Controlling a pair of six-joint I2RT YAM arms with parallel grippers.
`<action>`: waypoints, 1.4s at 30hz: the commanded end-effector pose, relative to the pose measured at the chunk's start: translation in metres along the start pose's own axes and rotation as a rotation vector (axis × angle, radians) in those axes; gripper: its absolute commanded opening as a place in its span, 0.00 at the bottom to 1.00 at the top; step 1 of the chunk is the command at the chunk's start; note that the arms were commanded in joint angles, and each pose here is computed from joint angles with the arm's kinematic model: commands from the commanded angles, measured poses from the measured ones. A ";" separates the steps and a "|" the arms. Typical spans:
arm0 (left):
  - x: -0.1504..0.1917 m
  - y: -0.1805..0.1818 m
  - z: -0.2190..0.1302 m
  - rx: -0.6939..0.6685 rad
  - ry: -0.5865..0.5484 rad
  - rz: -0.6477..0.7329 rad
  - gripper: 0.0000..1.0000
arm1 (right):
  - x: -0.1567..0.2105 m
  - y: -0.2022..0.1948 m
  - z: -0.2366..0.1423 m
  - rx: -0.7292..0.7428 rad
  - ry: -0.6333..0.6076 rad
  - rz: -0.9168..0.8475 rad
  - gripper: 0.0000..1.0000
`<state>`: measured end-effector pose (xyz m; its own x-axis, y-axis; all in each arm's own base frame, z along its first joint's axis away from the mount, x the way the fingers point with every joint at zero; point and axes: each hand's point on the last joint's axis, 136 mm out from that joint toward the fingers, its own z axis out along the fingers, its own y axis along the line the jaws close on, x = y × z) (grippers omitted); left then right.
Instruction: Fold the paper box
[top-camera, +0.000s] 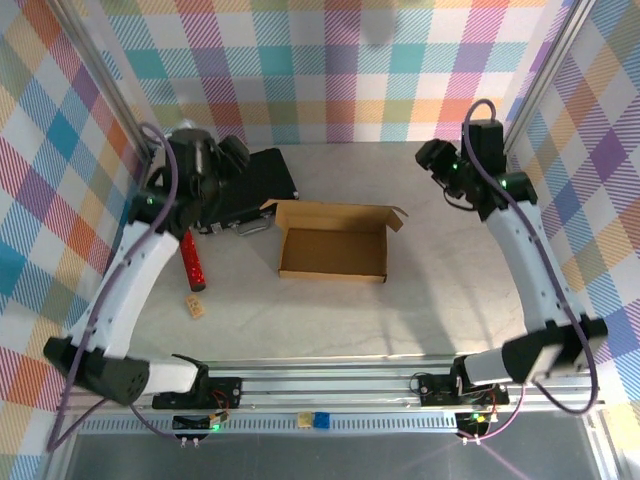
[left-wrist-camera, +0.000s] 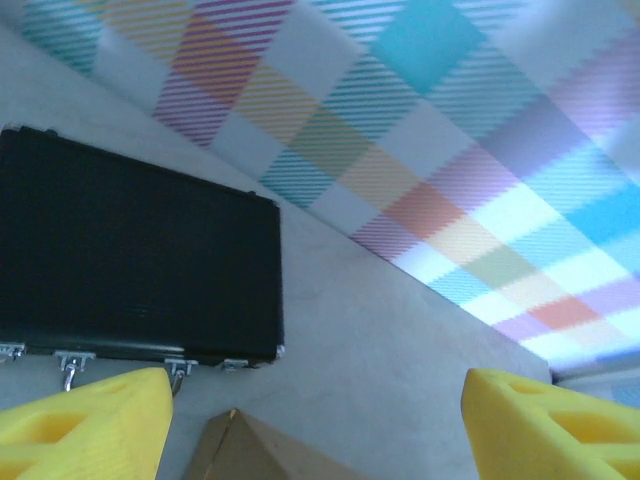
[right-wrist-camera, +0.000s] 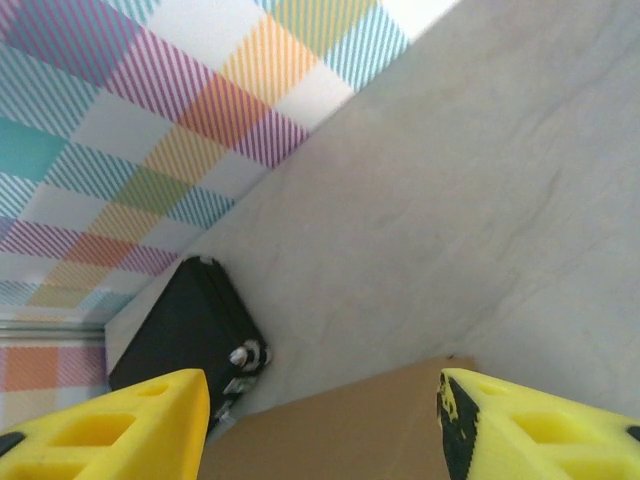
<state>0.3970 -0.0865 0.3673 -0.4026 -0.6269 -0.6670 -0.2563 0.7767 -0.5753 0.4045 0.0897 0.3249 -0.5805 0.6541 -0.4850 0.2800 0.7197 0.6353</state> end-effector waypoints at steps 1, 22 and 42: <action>0.058 0.034 0.032 -0.147 0.342 -0.175 0.76 | 0.047 -0.019 0.017 0.089 0.319 0.206 0.63; 0.146 0.025 0.110 -0.084 0.619 -0.386 0.68 | 0.116 -0.051 0.085 0.133 0.667 0.483 0.61; 0.182 0.019 0.095 -0.064 0.672 -0.400 0.55 | 0.140 -0.048 0.089 0.100 0.742 0.593 0.58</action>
<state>0.4095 -0.1823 0.1756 -0.6960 -0.7178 0.0147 -0.5616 0.5316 -0.6340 0.3810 0.1557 0.1590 -0.6525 0.6551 0.3808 0.7271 0.3999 0.5581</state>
